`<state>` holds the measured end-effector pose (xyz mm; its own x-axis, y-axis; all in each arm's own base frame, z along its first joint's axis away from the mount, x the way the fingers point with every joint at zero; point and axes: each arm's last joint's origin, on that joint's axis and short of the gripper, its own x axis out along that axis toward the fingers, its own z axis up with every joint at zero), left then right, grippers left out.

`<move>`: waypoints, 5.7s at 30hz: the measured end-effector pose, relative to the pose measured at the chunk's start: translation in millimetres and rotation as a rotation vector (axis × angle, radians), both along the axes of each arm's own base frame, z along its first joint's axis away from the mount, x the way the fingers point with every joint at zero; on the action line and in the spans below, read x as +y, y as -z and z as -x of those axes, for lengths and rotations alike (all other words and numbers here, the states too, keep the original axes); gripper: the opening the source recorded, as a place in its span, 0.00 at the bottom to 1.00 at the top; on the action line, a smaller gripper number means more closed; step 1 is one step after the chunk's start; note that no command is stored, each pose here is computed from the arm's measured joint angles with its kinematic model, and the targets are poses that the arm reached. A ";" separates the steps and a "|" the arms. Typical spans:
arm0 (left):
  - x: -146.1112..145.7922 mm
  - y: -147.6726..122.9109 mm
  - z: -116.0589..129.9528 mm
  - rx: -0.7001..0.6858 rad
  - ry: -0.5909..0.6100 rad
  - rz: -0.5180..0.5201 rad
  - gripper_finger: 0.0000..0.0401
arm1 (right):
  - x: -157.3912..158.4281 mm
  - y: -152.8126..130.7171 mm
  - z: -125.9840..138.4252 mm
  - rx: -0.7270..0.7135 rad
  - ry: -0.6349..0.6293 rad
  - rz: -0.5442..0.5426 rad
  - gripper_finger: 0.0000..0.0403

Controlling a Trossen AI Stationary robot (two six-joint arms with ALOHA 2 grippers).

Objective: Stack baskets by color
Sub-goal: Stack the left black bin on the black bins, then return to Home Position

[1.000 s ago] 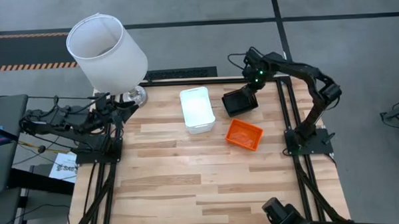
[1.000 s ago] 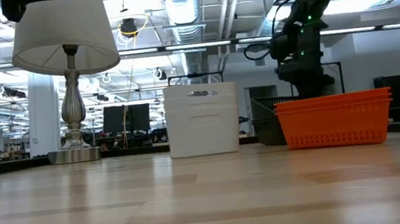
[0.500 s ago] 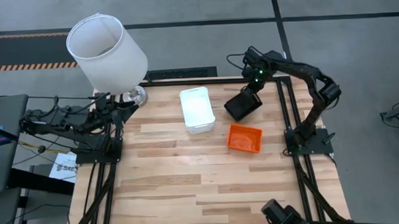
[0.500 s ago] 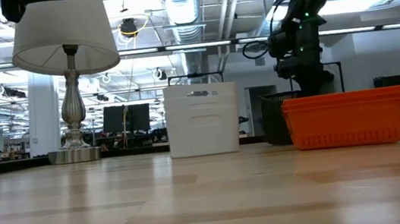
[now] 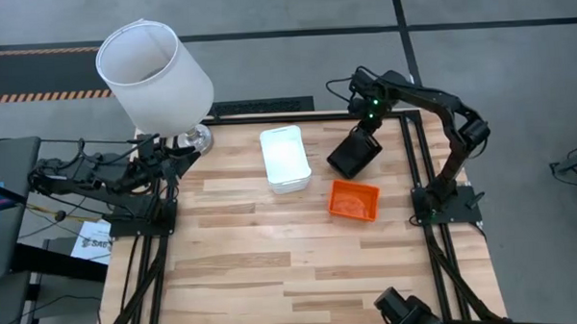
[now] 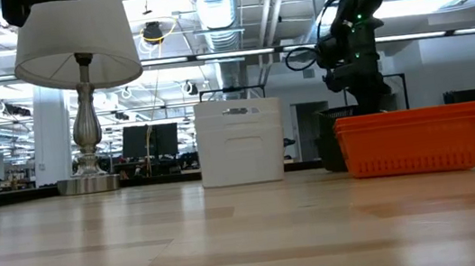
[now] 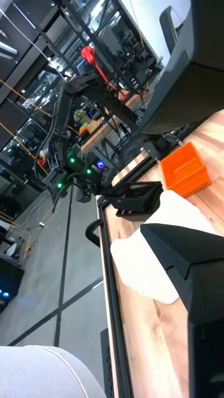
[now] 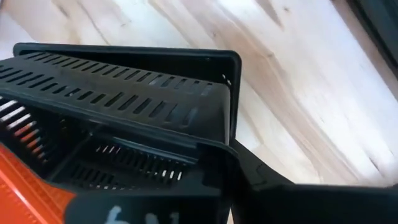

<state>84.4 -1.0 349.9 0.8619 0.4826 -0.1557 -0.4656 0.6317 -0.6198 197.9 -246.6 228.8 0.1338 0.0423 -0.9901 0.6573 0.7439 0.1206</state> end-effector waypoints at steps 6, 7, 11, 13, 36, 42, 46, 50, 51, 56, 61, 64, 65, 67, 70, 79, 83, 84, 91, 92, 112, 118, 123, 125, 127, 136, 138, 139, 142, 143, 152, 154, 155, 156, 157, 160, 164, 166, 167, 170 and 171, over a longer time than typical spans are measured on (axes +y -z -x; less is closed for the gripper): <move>0.0 0.0 0.0 -0.005 -0.001 0.008 0.59 | -0.4 3.6 -1.8 0.006 -0.017 -0.008 0.16; 0.0 0.0 0.0 -0.005 -0.001 0.008 0.59 | -0.6 3.6 -1.8 0.005 -0.020 -0.007 0.20; 0.0 0.0 0.0 -0.005 0.000 0.009 0.59 | -2.5 3.5 -1.9 -0.005 -0.017 0.007 0.35; 0.0 0.0 0.0 -0.005 -0.001 0.009 0.59 | -3.8 2.9 -0.3 -0.009 -0.010 0.010 0.42; 3.4 -13.1 5.8 -0.126 -0.088 -0.015 0.59 | 104.2 -242.1 49.1 -0.897 -0.132 0.461 0.54; 2.7 -12.9 5.1 -0.149 -0.066 0.032 0.59 | 183.8 -267.1 95.3 -1.042 -0.278 0.468 0.55; 1.9 -9.6 4.6 -0.106 -0.033 0.013 0.59 | 210.2 -263.6 110.6 -1.162 -0.375 0.459 0.54; 2.6 -16.5 4.7 -0.067 -0.044 -0.163 0.59 | 210.5 -238.7 90.7 -1.311 -0.439 0.468 0.54; 1.8 -19.2 4.7 -0.066 -0.007 -0.211 0.59 | 209.6 -229.2 83.8 -1.352 -0.443 0.465 0.54; 1.6 -23.5 14.8 -0.096 0.112 -0.311 0.59 | 212.7 -176.5 69.2 -1.477 -0.436 0.424 0.54; 2.2 9.9 19.3 -0.073 0.139 -0.303 0.59 | 217.3 -130.3 63.5 -1.559 -0.380 0.394 0.54; 2.4 41.3 18.6 -0.071 0.123 -0.271 0.59 | 222.0 -105.9 61.5 -1.619 -0.381 0.385 0.54; 2.1 52.1 17.8 -0.072 0.126 -0.262 0.59 | 223.8 -98.6 61.6 -1.648 -0.383 0.386 0.54; 1.1 72.8 15.2 -0.085 0.140 -0.253 0.59 | 227.1 -80.9 61.7 -1.672 -0.384 0.385 0.54; 0.0 96.2 14.1 -0.124 0.166 -0.254 0.59 | 231.5 -56.5 62.5 -1.701 -0.374 0.387 0.54; -1.5 131.2 9.1 -0.065 0.185 -0.268 0.59 | 238.5 0.0 71.8 -1.717 -0.351 0.378 0.54; -2.2 143.3 7.2 0.001 0.199 -0.244 0.59 | 239.3 21.8 79.6 -1.711 -0.350 0.375 0.53; -2.3 145.9 6.6 0.008 0.199 -0.236 0.59 | 239.6 27.1 81.6 -1.717 -0.350 0.378 0.53; -3.9 174.4 -0.6 0.057 0.187 -0.173 0.59 | 240.1 34.7 87.1 -1.697 -0.387 0.428 0.54; -4.2 177.8 -1.5 0.061 0.187 -0.165 0.59 | 240.1 34.5 87.5 -1.699 -0.393 0.440 0.54; -5.1 176.6 -2.5 0.083 0.226 -0.272 0.59 | 239.7 64.8 84.6 -1.394 -0.455 0.385 0.55; -11.6 176.4 -3.9 0.081 0.466 -0.348 0.59 | 239.7 70.5 85.0 -1.338 -0.460 0.365 0.54; -14.3 178.2 -3.6 0.114 0.581 -0.455 0.59 | 239.8 74.5 85.5 -1.299 -0.464 0.351 0.54; -13.4 178.9 -3.3 0.140 0.558 -0.480 0.59 | 239.8 76.2 85.7 -1.282 -0.464 0.345 0.54; -12.4 179.3 -3.4 0.157 0.524 -0.482 0.59 | 239.8 77.5 86.0 -1.269 -0.465 0.340 0.54; -11.8 179.6 -3.3 0.163 0.505 -0.481 0.59 | 239.9 78.7 86.2 -1.259 -0.465 0.336 0.54; -11.8 179.6 -3.3 0.164 0.505 -0.481 0.59 | 239.9 78.8 86.2 -1.258 -0.465 0.335 0.54; -11.8 179.6 -3.3 0.164 0.505 -0.481 0.59 | 239.9 78.8 86.2 -1.258 -0.465 0.335 0.54; -11.8 179.6 -3.3 0.164 0.504 -0.481 0.59 | 239.9 79.0 86.2 -1.256 -0.465 0.335 0.54; -11.7 179.7 -3.3 0.165 0.503 -0.481 0.59 | 239.9 79.1 86.2 -1.255 -0.465 0.334 0.54; -11.7 179.8 -3.3 0.166 0.503 -0.481 0.59 | 239.9 79.3 86.3 -1.252 -0.465 0.333 0.54; -11.7 179.9 -3.3 0.166 0.503 -0.481 0.59 | 239.9 79.3 86.3 -1.252 -0.465 0.333 0.54; -11.7 180.0 -3.3 0.166 0.503 -0.481 0.59 | 239.9 79.4 86.3 -1.252 -0.465 0.333 0.54; -11.7 180.0 -3.3 0.166 0.503 -0.481 0.59 | 239.9 79.4 86.3 -1.252 -0.465 0.333 0.54; -11.7 180.0 -3.3 0.167 0.503 -0.481 0.59 | 239.9 79.4 86.3 -1.252 -0.465 0.333 0.54; -11.7 180.0 -3.3 0.167 0.503 -0.481 0.59 | 239.9 79.4 86.3 -1.252 -0.465 0.333 0.54; -11.7 180.0 -3.3 0.167 0.503 -0.481 0.59 | 239.9 79.4 86.3 -1.251 -0.465 0.333 0.54; -11.7 180.2 -3.3 0.167 0.503 -0.481 0.59 | 239.9 79.4 86.3 -1.251 -0.465 0.333 0.54; -11.7 180.2 -3.3 0.167 0.503 -0.481 0.59 | 239.9 79.4 86.3 -1.251 -0.465 0.333 0.54; -11.7 180.2 -3.3 0.167 0.504 -0.481 0.59 | 239.9 79.4 86.3 -1.251 -0.466 0.333 0.54; -11.7 180.3 -3.4 0.168 0.503 -0.481 0.59 | 239.9 79.4 86.3 -1.252 -0.466 0.333 0.54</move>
